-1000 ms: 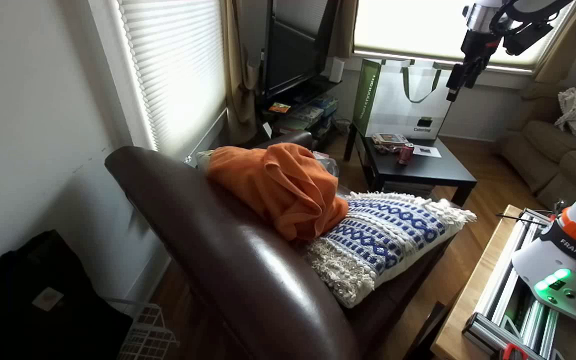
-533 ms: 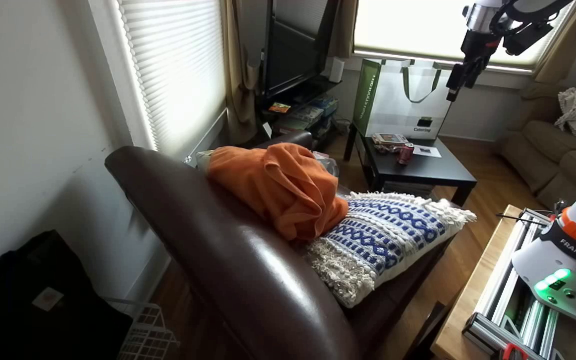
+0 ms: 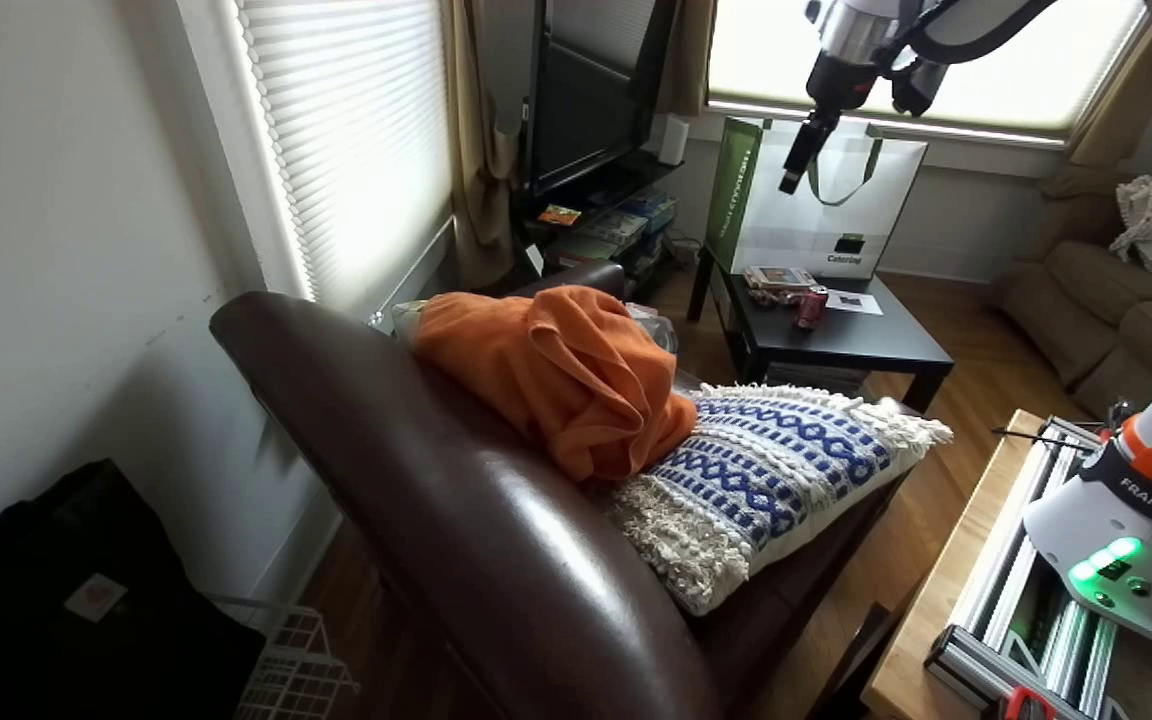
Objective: Pick up the orange towel and cover it the top of the sofa back support
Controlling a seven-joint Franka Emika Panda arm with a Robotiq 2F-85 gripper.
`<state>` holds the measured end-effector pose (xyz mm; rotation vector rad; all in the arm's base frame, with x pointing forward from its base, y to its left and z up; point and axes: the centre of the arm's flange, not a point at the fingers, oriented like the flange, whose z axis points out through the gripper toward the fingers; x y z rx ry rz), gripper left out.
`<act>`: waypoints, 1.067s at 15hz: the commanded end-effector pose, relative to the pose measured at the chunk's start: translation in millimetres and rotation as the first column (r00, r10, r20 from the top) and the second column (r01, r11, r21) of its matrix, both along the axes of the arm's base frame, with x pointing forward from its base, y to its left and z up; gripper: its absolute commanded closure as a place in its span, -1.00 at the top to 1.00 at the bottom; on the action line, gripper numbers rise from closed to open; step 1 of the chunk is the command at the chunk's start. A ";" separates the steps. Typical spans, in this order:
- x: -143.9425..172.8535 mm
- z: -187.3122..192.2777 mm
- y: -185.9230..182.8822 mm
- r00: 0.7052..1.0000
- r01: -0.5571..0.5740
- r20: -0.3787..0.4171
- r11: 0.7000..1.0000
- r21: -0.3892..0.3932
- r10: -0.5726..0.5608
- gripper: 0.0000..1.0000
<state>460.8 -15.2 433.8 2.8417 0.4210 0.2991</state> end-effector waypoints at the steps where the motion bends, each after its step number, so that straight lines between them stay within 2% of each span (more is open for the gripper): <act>1: 75.4 -33.2 50.4 0.983 -0.175 -0.042 0.981 0.083 0.179 1.00; 3: 101.1 -56.2 80.5 0.964 -0.247 -0.063 0.956 0.158 0.260 1.00; 5: 126.7 -75.4 105.3 0.932 -0.334 -0.064 0.916 0.222 0.356 1.00; 10: 177.4 -102.6 165.2 0.815 -0.520 -0.065 0.777 0.355 0.575 1.00; 13: 168.6 -120.4 202.1 0.722 -0.580 -0.131 0.698 0.419 0.679 1.00; 16: 148.4 -132.7 214.4 0.594 -0.646 -0.200 0.611 0.458 0.779 1.00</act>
